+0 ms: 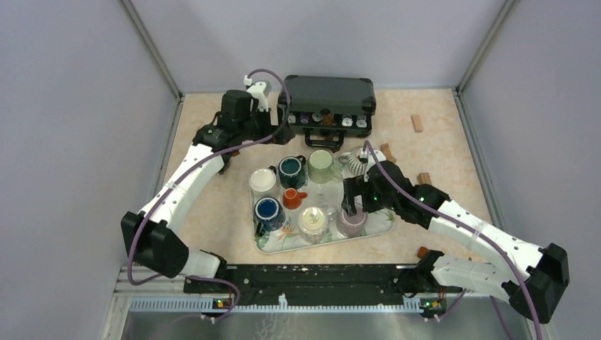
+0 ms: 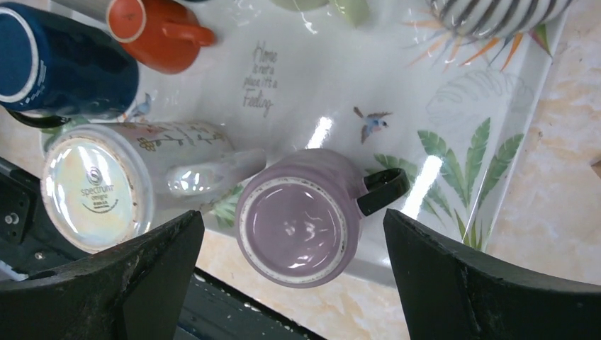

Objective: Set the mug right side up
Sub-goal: Place the cup at the corner of the board, then turn over the cup on the tray.

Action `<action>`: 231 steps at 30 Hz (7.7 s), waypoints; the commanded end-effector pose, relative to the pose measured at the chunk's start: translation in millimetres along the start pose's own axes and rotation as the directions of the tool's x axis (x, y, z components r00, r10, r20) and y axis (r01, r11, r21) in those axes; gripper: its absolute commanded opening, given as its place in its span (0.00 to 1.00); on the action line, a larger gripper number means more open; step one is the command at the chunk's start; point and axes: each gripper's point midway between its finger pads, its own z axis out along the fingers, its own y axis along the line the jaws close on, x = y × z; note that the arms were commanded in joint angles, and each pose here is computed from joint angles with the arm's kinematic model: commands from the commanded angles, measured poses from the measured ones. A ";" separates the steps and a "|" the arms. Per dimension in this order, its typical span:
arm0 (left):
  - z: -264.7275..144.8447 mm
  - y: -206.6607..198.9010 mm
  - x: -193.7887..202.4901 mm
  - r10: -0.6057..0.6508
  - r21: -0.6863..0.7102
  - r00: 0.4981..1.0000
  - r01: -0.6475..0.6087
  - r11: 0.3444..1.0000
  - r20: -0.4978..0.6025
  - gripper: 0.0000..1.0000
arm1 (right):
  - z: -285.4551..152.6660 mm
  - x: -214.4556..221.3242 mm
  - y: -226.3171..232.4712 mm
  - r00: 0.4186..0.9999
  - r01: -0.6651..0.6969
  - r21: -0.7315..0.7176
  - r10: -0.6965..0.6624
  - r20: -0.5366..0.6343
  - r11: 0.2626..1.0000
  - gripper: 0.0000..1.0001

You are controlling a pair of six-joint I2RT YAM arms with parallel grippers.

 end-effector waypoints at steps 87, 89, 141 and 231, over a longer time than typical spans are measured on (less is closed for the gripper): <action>-72.3 -66.0 3.2 0.051 0.290 0.989 -0.090 0.953 0.139 0.99 | 96.7 -28.9 19.7 0.906 0.407 -0.049 -0.409 -0.104 0.912 0.96; -73.1 -65.7 3.1 0.052 0.288 0.989 -0.091 0.953 0.141 0.99 | 98.6 -26.5 12.3 0.912 0.394 -0.008 -0.392 -0.122 0.919 0.94; -69.2 -70.2 10.3 0.045 0.325 0.992 -0.080 0.942 0.114 0.99 | 60.2 -17.0 -19.7 0.979 0.204 0.047 -0.203 -0.012 0.978 0.65; -59.1 -72.0 23.5 0.014 0.334 0.997 -0.037 0.942 0.072 0.99 | 80.2 38.4 -12.7 0.983 0.116 0.175 -0.088 -0.161 0.978 0.32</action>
